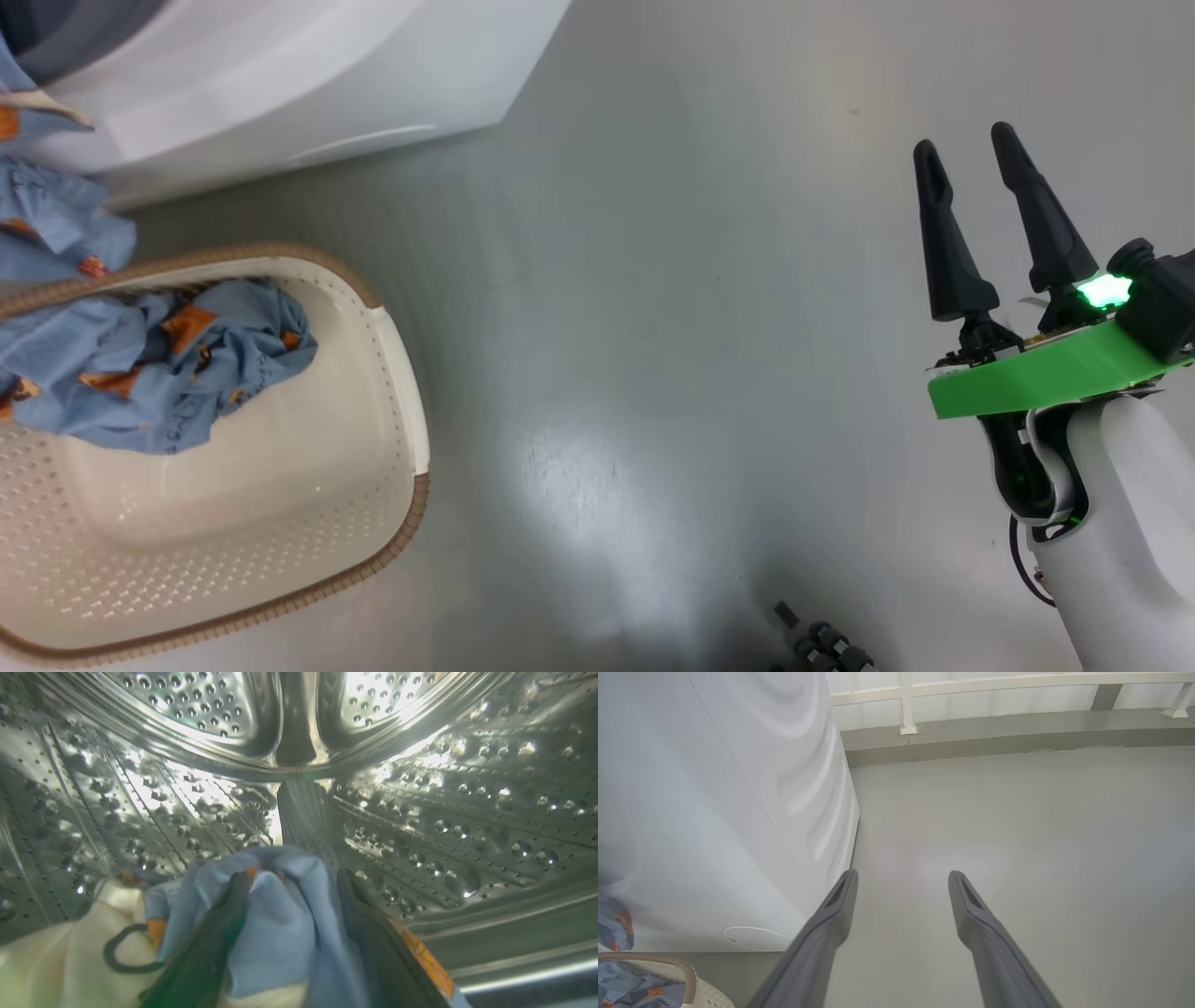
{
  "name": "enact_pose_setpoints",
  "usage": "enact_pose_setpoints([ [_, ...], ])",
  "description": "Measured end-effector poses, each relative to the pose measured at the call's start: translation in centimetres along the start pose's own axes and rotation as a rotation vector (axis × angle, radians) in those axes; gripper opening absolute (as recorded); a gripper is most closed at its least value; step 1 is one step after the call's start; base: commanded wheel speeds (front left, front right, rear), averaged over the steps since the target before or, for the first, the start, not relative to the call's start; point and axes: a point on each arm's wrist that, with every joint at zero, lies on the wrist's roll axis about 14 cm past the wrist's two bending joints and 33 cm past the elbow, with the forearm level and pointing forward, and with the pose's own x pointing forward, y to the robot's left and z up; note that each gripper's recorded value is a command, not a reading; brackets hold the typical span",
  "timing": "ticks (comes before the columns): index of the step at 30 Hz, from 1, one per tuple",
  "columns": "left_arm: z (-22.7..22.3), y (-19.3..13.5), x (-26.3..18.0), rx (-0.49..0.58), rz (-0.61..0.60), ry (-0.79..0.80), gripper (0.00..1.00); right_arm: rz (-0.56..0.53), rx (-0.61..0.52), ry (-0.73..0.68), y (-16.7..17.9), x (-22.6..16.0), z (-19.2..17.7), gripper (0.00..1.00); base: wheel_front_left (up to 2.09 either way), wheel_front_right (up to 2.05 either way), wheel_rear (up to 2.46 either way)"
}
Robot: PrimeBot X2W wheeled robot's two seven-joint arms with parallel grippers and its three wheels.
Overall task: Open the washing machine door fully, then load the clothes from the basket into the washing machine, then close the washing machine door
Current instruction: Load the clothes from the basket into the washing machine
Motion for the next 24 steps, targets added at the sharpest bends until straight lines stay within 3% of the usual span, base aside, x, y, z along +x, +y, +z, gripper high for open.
enact_pose_setpoints([
  [5,-0.4,-0.1,-1.1,-0.015,0.009,0.09,1.0,0.015,0.002,-0.018,0.6,-0.3,1.0,1.0,0.0,0.0,0.0],
  [11,4.6,-0.5,-3.0,-0.02,-0.005,-0.142,1.0,0.028,0.003,-0.067,1.2,-0.8,3.2,1.0,0.0,0.0,0.0],
  [24,3.5,-3.2,-9.8,-0.013,-0.088,-0.26,1.0,0.063,-0.011,-0.159,2.1,-2.3,7.7,1.0,0.0,0.0,0.0],
])
